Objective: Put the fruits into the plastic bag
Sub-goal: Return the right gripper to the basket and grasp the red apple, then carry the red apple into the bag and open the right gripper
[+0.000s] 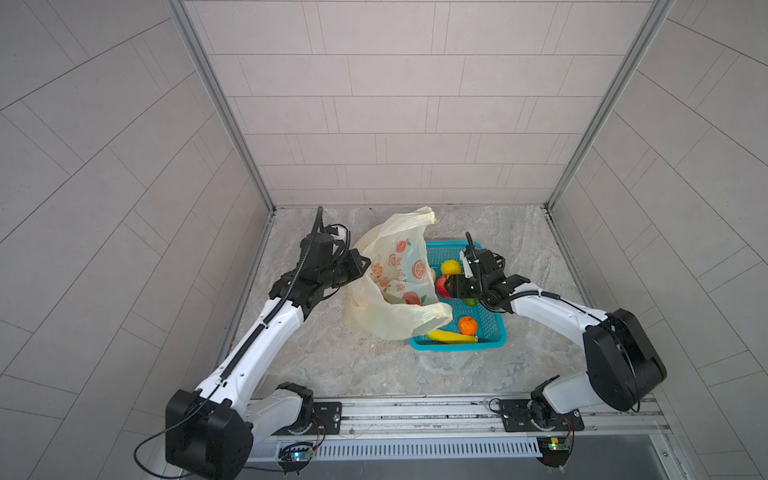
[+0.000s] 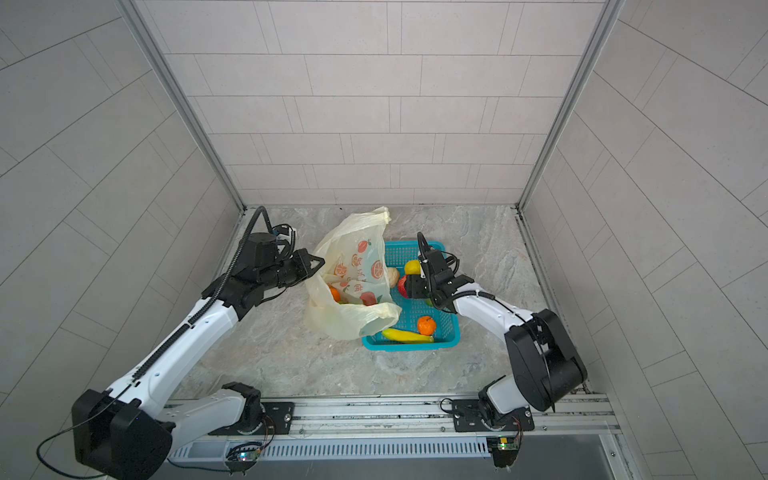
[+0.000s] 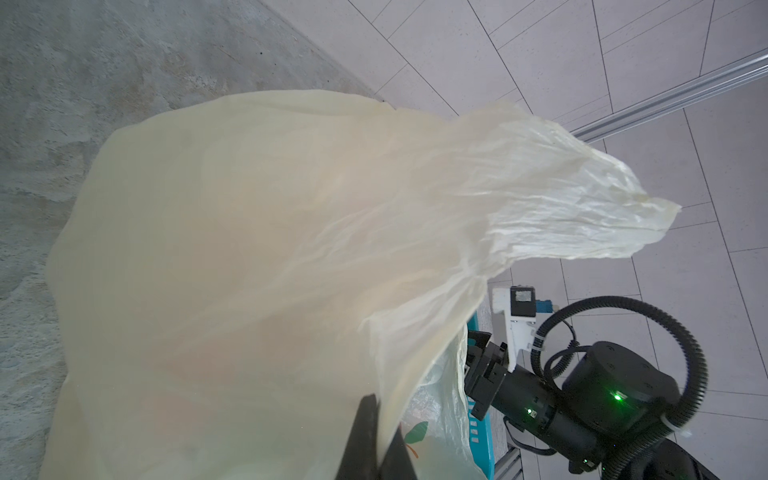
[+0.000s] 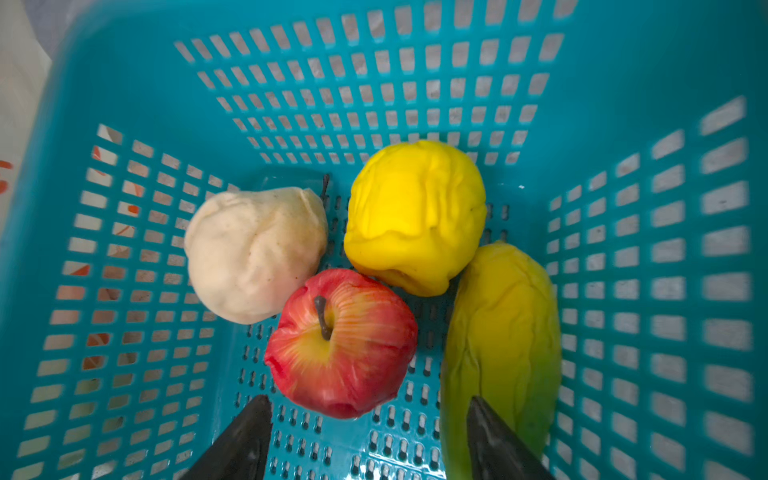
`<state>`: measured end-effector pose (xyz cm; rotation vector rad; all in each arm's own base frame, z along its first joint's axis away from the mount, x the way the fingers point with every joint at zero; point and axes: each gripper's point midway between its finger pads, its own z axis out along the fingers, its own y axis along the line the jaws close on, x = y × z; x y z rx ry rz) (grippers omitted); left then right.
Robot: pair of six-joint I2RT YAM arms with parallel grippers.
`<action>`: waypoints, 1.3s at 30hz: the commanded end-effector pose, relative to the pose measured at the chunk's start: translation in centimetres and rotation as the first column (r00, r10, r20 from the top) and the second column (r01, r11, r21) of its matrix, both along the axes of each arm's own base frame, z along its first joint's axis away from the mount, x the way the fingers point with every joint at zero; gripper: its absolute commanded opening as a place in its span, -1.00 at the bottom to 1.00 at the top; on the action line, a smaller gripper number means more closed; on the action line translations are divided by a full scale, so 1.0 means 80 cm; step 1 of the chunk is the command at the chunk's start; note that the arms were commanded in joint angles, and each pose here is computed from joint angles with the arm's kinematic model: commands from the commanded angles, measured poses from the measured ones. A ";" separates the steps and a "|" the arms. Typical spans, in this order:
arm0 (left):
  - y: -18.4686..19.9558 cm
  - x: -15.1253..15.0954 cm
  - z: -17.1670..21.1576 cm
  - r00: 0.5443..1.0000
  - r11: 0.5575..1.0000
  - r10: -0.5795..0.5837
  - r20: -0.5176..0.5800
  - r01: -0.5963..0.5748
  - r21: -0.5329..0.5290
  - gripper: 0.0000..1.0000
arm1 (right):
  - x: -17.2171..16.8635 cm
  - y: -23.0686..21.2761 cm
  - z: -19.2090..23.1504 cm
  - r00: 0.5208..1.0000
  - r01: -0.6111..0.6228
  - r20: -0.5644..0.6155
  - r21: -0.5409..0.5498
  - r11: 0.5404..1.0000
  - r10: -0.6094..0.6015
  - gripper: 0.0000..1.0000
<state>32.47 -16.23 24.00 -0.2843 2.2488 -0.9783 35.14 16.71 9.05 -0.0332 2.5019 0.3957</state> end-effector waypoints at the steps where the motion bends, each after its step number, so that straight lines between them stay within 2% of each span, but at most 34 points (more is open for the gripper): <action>1: 0.005 -0.002 0.005 1.000 1.000 0.002 0.025 -0.002 0.008 -1.00 | 0.016 0.017 0.012 1.000 -0.008 0.011 0.041 0.999 0.008 0.42; 15: 0.007 -0.002 0.001 1.000 1.000 0.009 0.020 -0.009 0.014 -1.00 | 0.026 0.015 -0.034 0.996 -0.014 -0.093 -0.051 0.999 0.010 0.43; 24: 0.007 -0.002 0.000 1.000 1.000 0.012 0.019 -0.012 0.017 -1.00 | 0.026 0.018 -0.040 0.995 -0.012 -0.095 -0.035 0.999 0.009 0.22; 30: 0.007 -0.003 0.002 1.000 1.000 0.011 0.023 -0.011 0.015 -1.00 | 0.021 0.004 -0.001 1.000 0.024 -0.012 -0.041 0.999 -0.024 0.01; 33: 0.008 -0.003 0.001 1.000 1.000 0.011 0.021 -0.011 0.015 -1.00 | 0.016 0.000 0.034 0.999 0.020 0.048 -0.025 1.000 -0.018 -0.01; 39: 0.007 -0.003 0.000 1.000 1.000 0.010 0.020 -0.010 0.008 -1.00 | -0.004 0.031 0.116 0.975 -0.136 0.187 0.091 0.986 0.118 -0.03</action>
